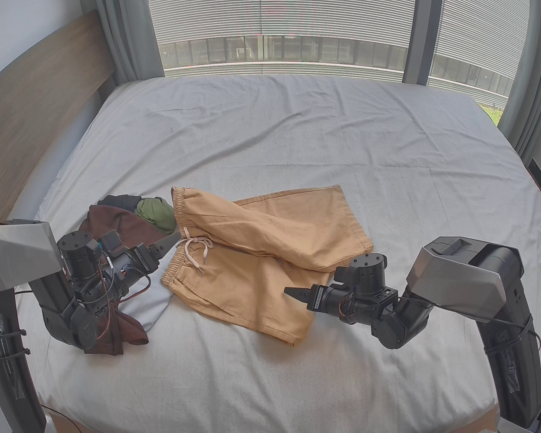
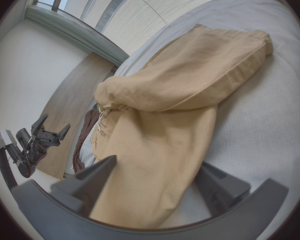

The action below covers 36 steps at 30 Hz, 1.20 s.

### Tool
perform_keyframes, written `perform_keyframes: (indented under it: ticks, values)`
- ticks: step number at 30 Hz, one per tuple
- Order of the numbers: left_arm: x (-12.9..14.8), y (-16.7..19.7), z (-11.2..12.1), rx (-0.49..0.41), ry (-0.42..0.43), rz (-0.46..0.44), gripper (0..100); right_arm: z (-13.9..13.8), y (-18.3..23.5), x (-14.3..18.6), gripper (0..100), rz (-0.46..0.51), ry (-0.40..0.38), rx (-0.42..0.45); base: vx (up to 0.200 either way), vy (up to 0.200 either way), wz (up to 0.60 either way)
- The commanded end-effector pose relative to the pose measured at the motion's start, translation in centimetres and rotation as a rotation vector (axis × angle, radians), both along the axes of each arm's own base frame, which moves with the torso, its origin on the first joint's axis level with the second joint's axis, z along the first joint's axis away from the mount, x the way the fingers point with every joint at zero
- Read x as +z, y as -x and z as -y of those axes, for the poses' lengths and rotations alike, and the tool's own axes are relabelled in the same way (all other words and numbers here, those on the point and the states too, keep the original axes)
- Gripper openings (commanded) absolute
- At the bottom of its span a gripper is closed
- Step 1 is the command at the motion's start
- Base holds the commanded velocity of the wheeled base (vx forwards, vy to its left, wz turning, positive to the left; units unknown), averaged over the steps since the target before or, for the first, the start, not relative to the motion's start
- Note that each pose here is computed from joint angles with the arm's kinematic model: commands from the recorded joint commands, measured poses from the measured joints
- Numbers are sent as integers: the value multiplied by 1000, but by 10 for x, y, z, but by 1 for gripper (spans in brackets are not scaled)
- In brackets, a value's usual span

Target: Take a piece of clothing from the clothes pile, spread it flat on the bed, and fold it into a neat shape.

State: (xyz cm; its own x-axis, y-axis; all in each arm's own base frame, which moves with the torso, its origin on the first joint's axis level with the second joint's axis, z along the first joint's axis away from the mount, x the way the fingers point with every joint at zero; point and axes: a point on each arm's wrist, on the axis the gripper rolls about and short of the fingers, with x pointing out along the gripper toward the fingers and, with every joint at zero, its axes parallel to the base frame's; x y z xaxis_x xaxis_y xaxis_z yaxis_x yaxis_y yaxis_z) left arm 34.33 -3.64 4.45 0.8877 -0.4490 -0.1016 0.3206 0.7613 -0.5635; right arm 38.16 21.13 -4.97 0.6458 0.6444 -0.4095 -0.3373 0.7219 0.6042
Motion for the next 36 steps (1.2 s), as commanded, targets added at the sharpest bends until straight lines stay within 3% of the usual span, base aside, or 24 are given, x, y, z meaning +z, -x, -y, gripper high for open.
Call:
perform_keyframes:
  ticks: [1,8,22,36]
  values:
    - [1,0,0,0,1,2,100,-4,1,-4,0,-6,-7,3,0,0,0]
    - [0,0,-1,3,2,0,100,-4,3,12,0,-7,-48,-10,0,0,0]
    - [1,0,-2,2,4,2,100,12,33,50,0,-21,-46,-3,0,0,0]
    - [1,0,-3,3,4,1,100,37,49,24,0,-107,43,-36,0,0,0]
